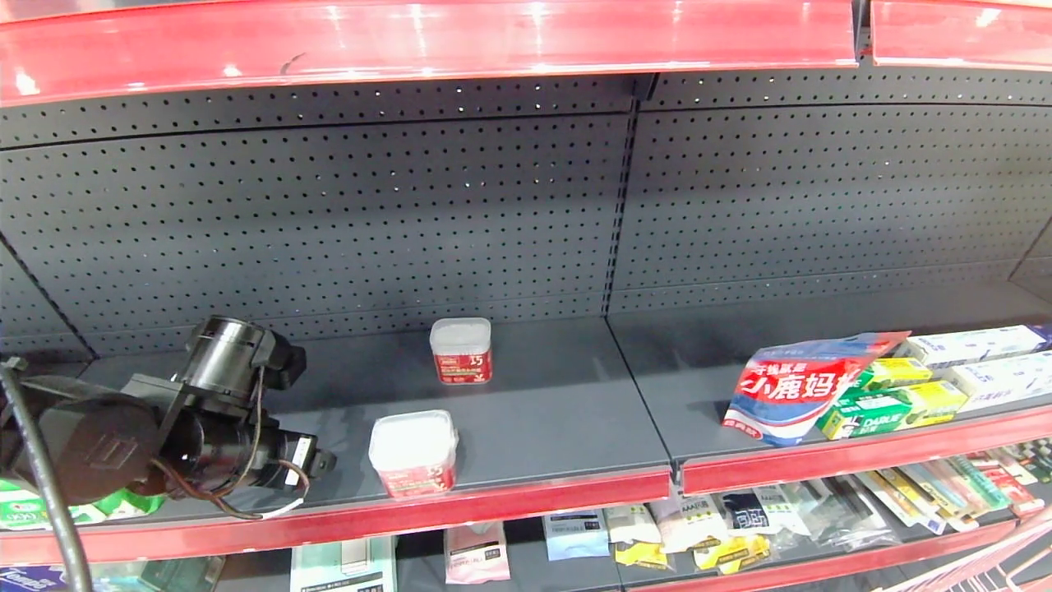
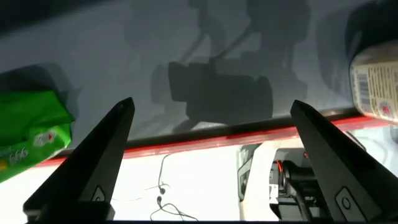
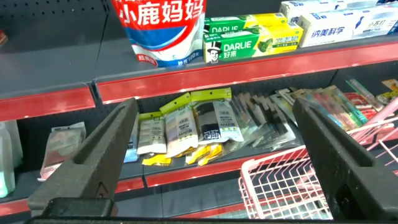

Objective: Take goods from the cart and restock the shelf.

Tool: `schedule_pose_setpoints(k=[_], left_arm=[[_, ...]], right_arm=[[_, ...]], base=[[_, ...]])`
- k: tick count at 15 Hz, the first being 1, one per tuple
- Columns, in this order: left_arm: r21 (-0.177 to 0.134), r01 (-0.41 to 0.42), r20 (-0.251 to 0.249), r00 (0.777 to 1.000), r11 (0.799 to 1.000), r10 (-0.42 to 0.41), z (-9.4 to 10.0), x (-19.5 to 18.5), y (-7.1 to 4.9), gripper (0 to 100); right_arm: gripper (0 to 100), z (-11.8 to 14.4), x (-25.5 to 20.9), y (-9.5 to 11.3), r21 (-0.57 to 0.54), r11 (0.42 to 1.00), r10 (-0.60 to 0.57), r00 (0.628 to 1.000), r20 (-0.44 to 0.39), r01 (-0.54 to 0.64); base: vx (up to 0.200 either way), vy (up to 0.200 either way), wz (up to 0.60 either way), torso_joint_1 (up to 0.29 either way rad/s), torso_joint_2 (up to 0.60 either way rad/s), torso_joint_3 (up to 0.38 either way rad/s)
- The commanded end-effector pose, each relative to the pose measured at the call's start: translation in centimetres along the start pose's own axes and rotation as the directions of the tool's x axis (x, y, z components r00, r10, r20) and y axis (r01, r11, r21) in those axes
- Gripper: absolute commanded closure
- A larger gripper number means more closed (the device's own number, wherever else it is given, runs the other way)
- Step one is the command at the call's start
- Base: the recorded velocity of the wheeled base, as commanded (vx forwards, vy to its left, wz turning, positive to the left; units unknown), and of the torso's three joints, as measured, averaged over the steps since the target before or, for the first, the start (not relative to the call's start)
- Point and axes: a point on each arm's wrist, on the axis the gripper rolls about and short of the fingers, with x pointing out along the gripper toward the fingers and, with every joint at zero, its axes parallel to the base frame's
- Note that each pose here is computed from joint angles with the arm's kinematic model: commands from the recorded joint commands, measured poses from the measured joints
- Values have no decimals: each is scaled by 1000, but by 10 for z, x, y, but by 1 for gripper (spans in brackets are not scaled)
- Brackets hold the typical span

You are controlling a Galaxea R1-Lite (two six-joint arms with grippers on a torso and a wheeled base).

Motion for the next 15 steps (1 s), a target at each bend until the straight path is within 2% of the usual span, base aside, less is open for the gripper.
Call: schedule_pose_setpoints(k=[1, 15], left_arm=[[7, 1, -11, 1000, 1000, -1, 3, 6, -3, 0], [26, 15, 16, 1000, 1000, -16, 23, 24, -18, 0]], right_arm=[[0, 0, 0, 0, 0, 1000, 0, 1000, -2, 0], [0, 0, 0, 0, 0, 1000, 0, 1000, -2, 0]], base=[[0, 0, 0, 0, 0, 0], [0, 0, 0, 0, 0, 0]])
